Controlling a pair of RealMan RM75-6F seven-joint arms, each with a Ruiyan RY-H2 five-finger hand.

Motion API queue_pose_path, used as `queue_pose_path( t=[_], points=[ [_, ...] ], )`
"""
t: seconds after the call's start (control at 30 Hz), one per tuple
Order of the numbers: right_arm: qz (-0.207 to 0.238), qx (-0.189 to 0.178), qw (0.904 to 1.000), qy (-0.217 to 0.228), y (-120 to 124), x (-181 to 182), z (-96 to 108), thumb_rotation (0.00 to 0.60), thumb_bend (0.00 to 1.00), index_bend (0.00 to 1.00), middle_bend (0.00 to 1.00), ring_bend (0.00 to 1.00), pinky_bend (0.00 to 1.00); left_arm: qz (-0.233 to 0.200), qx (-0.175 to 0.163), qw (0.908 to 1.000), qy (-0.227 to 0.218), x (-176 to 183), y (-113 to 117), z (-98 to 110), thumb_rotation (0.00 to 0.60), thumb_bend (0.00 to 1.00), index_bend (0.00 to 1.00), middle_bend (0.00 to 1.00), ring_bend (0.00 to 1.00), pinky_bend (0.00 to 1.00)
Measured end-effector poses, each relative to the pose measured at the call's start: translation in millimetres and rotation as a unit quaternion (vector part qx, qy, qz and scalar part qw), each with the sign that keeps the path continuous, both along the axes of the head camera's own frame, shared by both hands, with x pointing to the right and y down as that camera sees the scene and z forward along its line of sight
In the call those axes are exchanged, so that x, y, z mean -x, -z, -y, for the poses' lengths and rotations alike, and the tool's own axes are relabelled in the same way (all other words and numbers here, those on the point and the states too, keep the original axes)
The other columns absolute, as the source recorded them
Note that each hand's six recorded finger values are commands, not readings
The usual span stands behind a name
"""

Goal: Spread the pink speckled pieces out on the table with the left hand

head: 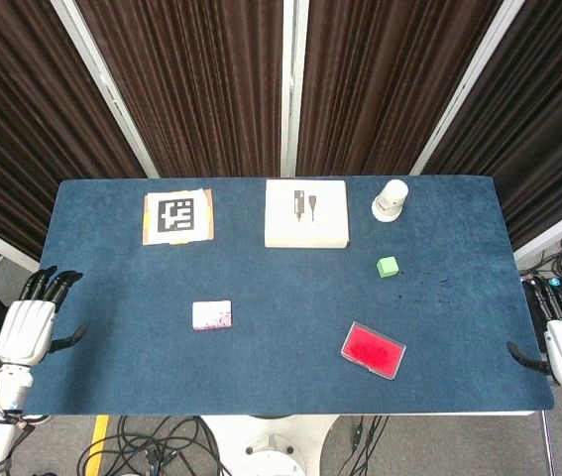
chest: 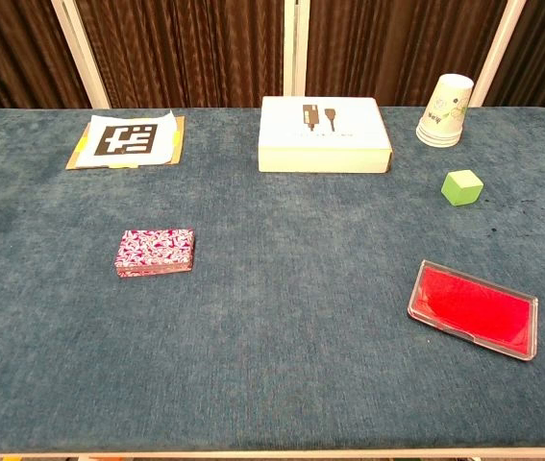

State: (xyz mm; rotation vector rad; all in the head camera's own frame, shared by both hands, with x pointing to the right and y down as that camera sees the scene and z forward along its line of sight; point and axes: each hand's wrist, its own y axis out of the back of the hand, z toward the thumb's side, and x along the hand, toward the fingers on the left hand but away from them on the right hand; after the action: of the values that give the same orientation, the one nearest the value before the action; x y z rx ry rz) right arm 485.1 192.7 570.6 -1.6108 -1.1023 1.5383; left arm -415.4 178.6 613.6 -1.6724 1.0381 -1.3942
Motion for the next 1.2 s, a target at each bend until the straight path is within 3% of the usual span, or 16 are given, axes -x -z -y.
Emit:
queue_pose_path(
  t=[0.37, 0.53, 1.2],
  points=[
    [-0.001, -0.003, 1.0, 0.002, 2, 2, -1, 0.6, 0.15, 0.0, 0.0, 0.0, 0.0, 0.0, -0.001, 1.0, -0.002, -1, 0, 0, 0.6, 0.21, 0.16, 0.14, 0.03, 0.08],
    [-0.007, -0.021, 0.9997, 0.011, 5, 5, 1, 0.6, 0.15, 0.0, 0.0, 0.0, 0.0, 0.001, 0.005, 1.0, -0.006, -4, -3, 0, 0.6, 0.21, 0.16, 0.14, 0.03, 0.08],
    [-0.023, -0.022, 0.9993, 0.019, 6, 8, -3, 0.6, 0.15, 0.0, 0.0, 0.0, 0.0, 0.007, 0.074, 0.9964, -0.04, -48, -38, 4, 0.6, 0.22, 0.16, 0.14, 0.03, 0.08]
  ],
)
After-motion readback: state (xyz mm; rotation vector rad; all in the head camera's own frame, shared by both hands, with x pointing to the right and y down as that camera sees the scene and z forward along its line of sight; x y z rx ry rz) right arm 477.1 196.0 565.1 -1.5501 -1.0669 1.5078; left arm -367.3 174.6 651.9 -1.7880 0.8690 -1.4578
